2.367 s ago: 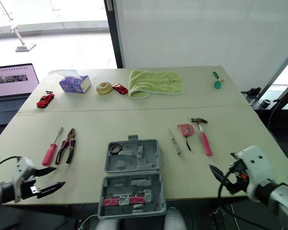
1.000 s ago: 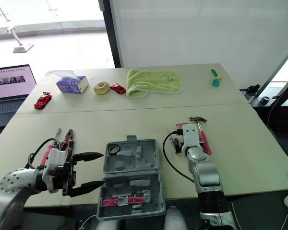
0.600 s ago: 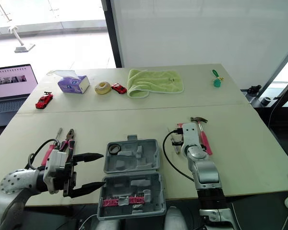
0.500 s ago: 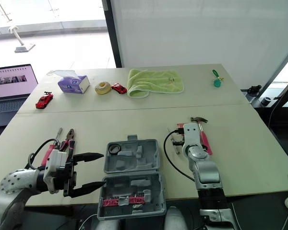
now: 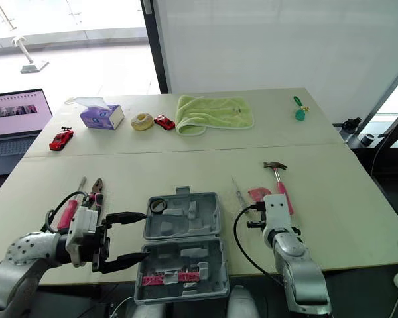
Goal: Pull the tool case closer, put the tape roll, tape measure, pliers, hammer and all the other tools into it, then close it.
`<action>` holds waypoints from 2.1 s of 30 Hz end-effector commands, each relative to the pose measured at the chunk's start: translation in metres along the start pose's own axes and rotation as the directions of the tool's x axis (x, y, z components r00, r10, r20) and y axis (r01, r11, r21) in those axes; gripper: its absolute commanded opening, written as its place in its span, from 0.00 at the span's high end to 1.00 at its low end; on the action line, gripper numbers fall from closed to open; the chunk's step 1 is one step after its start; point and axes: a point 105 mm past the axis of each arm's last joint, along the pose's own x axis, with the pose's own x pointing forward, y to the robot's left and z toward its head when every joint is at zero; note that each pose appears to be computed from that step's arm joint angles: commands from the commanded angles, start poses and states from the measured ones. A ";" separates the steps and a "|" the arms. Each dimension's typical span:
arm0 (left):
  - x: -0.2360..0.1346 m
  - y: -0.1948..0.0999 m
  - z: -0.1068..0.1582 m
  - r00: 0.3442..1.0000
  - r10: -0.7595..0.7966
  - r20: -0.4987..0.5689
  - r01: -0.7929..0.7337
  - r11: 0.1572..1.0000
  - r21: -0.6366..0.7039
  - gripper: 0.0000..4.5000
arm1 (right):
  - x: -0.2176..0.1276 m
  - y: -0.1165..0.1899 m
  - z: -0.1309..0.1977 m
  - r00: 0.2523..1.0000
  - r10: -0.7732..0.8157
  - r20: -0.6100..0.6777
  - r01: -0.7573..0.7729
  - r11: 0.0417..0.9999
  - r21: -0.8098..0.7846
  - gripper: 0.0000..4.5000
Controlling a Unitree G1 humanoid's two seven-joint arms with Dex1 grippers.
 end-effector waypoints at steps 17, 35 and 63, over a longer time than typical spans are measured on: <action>0.006 0.007 0.002 0.997 -0.072 0.001 0.072 0.997 0.025 0.00 | -0.107 0.035 -0.070 0.972 0.071 -0.223 -0.059 0.996 0.060 0.99; 0.007 0.005 0.001 0.996 -0.088 -0.001 0.088 0.996 0.028 0.00 | -0.114 0.027 -0.063 0.967 0.158 -0.202 -0.158 0.987 0.016 0.01; 0.009 -0.010 -0.002 0.997 -0.078 -0.011 0.078 0.997 0.009 0.00 | -0.055 0.000 0.029 0.376 0.553 -0.743 -0.577 -0.488 -0.655 0.01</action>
